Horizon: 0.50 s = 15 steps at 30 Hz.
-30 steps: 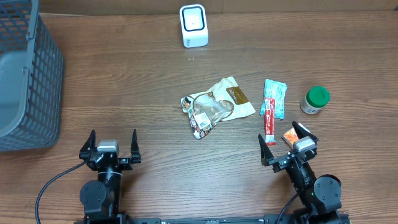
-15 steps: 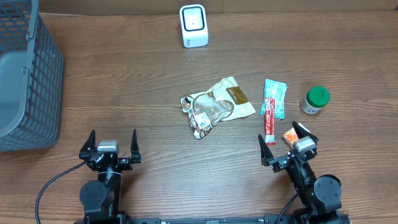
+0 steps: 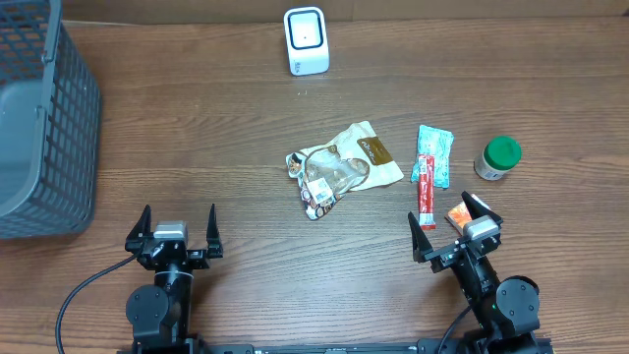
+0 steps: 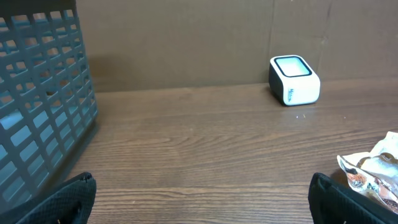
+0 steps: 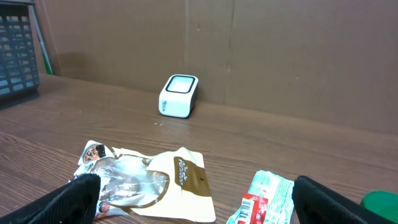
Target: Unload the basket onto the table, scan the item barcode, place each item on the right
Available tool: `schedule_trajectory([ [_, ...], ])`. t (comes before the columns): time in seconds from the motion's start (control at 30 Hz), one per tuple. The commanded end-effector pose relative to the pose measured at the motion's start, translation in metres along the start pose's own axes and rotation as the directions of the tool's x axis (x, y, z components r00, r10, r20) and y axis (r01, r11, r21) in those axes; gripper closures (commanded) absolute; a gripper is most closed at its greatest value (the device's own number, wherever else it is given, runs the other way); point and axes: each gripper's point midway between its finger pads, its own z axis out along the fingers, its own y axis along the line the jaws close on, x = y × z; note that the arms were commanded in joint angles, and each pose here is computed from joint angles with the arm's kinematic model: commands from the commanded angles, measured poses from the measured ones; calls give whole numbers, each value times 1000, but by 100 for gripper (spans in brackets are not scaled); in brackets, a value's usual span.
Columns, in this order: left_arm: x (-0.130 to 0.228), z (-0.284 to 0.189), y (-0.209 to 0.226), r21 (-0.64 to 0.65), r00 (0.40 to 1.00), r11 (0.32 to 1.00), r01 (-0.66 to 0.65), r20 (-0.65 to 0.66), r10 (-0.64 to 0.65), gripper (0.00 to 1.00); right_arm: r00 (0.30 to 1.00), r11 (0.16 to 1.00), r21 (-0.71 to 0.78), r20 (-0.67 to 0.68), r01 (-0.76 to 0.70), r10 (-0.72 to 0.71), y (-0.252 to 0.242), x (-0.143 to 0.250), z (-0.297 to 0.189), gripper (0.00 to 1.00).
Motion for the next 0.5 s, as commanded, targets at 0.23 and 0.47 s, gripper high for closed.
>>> schedule_trajectory([
  [0.23,0,0,-2,10,1000,1000,-16,7,16,0,1000,1000,-2,2,-6,6,1,2,0,0],
  [0.47,0,0,-2,10,1000,1000,-16,7,16,0,1000,1000,-2,2,-6,6,1,2,0,0],
])
